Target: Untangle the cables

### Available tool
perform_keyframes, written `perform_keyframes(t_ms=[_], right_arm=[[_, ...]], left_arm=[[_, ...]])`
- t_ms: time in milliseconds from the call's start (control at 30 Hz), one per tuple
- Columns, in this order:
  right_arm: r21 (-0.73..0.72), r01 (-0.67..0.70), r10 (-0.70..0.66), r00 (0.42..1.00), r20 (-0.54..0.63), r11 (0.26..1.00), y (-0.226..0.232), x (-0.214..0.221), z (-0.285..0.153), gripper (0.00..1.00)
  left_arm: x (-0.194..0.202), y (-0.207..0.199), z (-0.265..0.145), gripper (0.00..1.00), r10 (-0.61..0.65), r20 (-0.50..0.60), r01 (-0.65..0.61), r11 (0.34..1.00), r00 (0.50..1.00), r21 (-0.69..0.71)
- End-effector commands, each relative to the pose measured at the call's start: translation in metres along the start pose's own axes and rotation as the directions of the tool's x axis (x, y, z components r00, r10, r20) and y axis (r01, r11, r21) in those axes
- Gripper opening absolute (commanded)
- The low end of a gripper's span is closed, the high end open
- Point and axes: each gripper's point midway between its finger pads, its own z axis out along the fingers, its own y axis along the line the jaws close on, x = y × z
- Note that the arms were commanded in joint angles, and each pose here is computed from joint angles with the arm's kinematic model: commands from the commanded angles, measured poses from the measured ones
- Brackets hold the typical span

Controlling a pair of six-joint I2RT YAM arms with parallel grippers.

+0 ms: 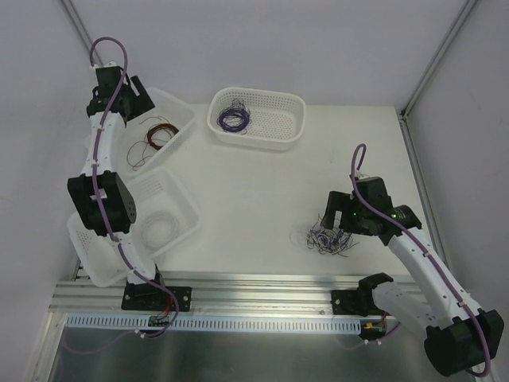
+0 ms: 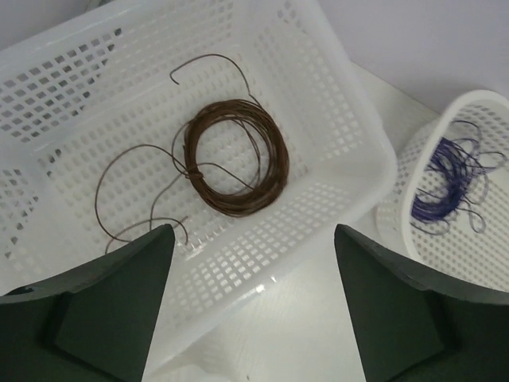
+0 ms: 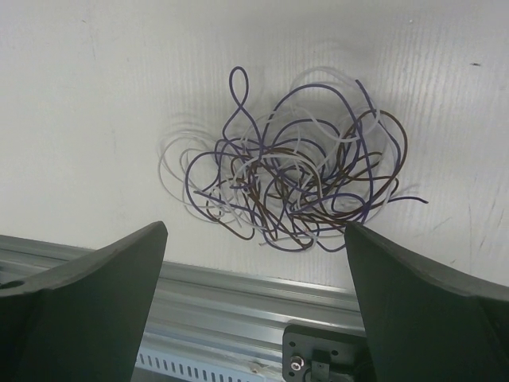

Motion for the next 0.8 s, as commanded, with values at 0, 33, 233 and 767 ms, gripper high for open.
perform_keyframes(t_ms=[0, 33, 233, 767], right_arm=[[0.035, 0.021, -0.023, 0.998, 0.052, 0.999, -0.004, -0.012, -0.014, 1.0], [0.073, 0.018, -0.022, 0.998, 0.067, 0.997, -0.011, -0.015, -0.014, 1.0], [0.123, -0.014, 0.007, 0.998, 0.061, 0.992, -0.02, -0.012, -0.01, 0.99], [0.153, -0.098, 0.114, 0.989, -0.097, 0.983, -0.026, 0.031, 0.04, 0.8]], left_arm=[[-0.033, -0.027, -0.069, 0.83, -0.06, 0.118, 0.045, 0.991, 0.991, 0.127], [-0.027, -0.031, -0.075, 0.86, -0.087, 0.102, 0.071, 0.986, 0.991, 0.149], [0.048, -0.068, -0.127, 0.95, -0.09, -0.056, 0.104, 0.94, 0.994, 0.326], [0.272, -0.135, -0.236, 0.93, 0.222, -0.338, 0.012, 0.82, 0.915, 0.573]])
